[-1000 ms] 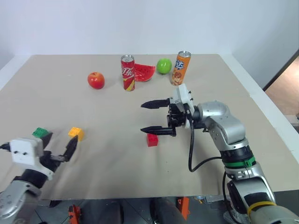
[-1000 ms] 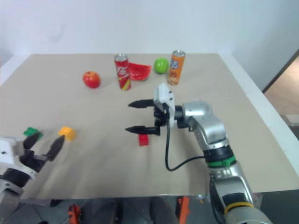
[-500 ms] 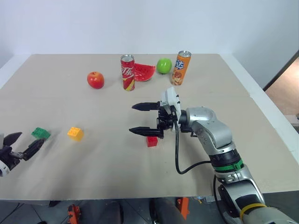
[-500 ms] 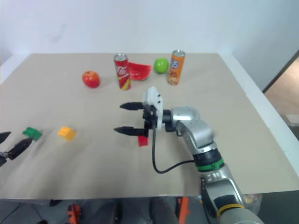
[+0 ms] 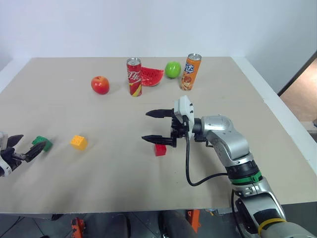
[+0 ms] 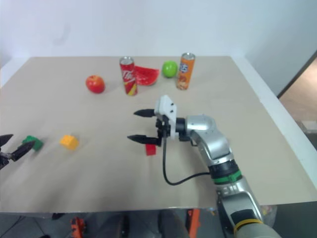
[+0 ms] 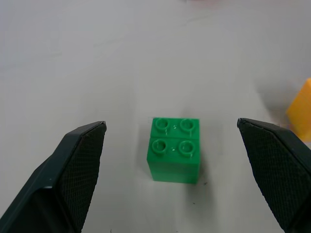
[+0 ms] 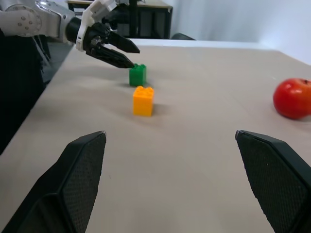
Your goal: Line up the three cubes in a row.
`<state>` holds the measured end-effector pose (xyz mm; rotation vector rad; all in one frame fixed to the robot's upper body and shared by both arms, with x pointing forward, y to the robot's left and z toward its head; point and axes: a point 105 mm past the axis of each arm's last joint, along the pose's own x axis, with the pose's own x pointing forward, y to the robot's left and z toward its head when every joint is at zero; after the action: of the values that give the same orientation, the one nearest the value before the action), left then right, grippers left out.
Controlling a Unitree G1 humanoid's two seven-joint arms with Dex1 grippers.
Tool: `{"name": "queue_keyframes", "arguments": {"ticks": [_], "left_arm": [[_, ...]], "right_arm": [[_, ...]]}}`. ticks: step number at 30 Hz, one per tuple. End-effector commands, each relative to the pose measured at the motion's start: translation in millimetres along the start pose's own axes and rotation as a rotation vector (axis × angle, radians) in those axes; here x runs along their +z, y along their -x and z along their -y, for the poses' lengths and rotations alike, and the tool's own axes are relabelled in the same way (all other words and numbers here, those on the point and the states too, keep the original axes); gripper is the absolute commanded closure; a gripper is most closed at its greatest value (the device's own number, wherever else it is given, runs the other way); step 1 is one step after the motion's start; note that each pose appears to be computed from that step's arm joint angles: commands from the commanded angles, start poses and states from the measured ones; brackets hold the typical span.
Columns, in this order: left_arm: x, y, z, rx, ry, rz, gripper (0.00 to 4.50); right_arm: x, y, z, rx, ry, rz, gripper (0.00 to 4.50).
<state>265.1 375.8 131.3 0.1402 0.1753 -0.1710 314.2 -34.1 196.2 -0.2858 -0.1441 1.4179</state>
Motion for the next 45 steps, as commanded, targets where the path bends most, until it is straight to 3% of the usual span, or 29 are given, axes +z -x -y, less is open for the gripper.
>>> {"name": "queue_keyframes", "arguments": {"ticks": [1, 5, 10, 15, 22, 26, 34, 38, 45], "left_arm": [[3, -7, -2, -0.009, -0.019, -0.001, 0.0], [-7, -15, 1, -0.02, 0.011, -0.031, 0.0], [-12, -24, 3, -0.023, 0.02, -0.043, 1.38], [-14, -21, 2, 0.005, 0.007, -0.039, 3.16], [-7, 1, 8, 0.044, -0.04, -0.024, 3.15], [35, 9, 23, 0.012, -0.146, 0.094, 3.15], [118, -11, 101, -0.44, -0.343, 0.224, 3.15], [117, -34, 147, -0.704, -0.366, 0.178, 3.15], [81, -69, 221, -1.0, -0.352, 0.102, 3.15]], "right_arm": [[14, 5, 0, -0.015, 0.063, 0.018, 0.06], [13, 9, 2, -0.03, 0.067, 0.006, 0.06], [15, 10, 4, -0.039, 0.069, 0.001, 0.0], [16, 11, 3, -0.041, 0.074, 0.0, 0.0], [18, 14, 1, -0.036, 0.078, 0.01, 0.0], [20, 18, -1, -0.027, 0.074, 0.017, 0.0], [25, 38, -11, 0.045, 0.021, -0.011, 0.0], [21, 49, -14, 0.075, -0.002, -0.051, 0.0], [12, 61, -3, 0.01, 0.017, -0.091, 0.0]]}}
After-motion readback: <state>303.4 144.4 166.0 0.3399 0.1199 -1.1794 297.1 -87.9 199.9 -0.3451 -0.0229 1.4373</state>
